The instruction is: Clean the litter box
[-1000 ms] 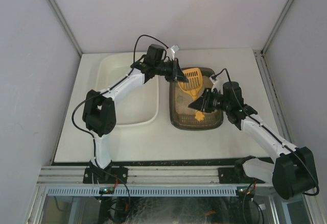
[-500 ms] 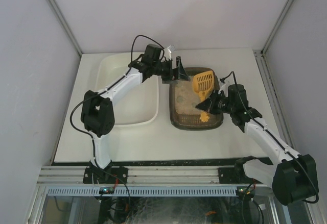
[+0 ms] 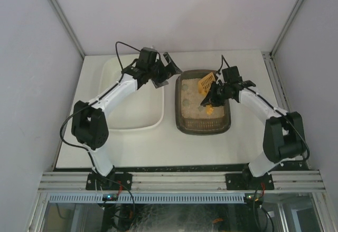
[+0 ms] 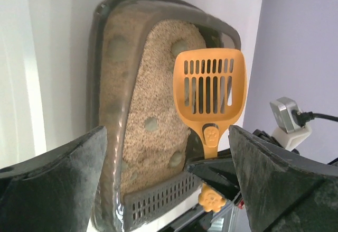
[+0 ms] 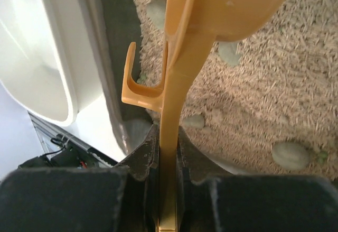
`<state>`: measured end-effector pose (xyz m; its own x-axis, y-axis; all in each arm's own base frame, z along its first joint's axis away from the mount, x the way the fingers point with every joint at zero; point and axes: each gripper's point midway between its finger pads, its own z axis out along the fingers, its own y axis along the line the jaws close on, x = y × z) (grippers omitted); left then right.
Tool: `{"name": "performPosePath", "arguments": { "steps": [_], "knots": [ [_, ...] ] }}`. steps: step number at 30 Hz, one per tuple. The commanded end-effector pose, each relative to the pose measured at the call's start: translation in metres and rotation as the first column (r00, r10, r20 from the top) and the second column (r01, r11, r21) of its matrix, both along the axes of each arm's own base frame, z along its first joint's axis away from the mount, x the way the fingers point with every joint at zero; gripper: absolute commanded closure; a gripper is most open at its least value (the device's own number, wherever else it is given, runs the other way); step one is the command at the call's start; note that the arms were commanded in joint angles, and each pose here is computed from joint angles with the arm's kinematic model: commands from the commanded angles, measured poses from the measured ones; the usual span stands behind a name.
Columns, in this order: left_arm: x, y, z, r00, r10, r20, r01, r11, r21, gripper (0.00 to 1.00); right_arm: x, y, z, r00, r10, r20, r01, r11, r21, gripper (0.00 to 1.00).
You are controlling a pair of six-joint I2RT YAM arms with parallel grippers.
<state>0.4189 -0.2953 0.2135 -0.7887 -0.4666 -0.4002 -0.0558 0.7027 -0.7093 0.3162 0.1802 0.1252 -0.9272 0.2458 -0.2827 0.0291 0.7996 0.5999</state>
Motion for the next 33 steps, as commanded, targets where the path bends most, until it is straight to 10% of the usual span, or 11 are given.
{"name": "performPosePath", "arguments": {
  "steps": [1, 33],
  "knots": [
    [0.036, 0.009, 0.004, 0.988, 0.153, -0.012, -0.153, 0.987, -0.042, 0.0, 0.018, 0.005, -0.004, 0.999, 0.04, -0.016, -0.041, 0.999, -0.023, 1.0],
    [0.032, 0.094, -0.021, 0.985, 0.172, -0.024, -0.168, 0.978, 0.12, 0.0, 0.031, 0.094, -0.026, 0.955, 0.289, -0.07, -0.27, 0.942, 0.202, 1.0]
  ]
}}
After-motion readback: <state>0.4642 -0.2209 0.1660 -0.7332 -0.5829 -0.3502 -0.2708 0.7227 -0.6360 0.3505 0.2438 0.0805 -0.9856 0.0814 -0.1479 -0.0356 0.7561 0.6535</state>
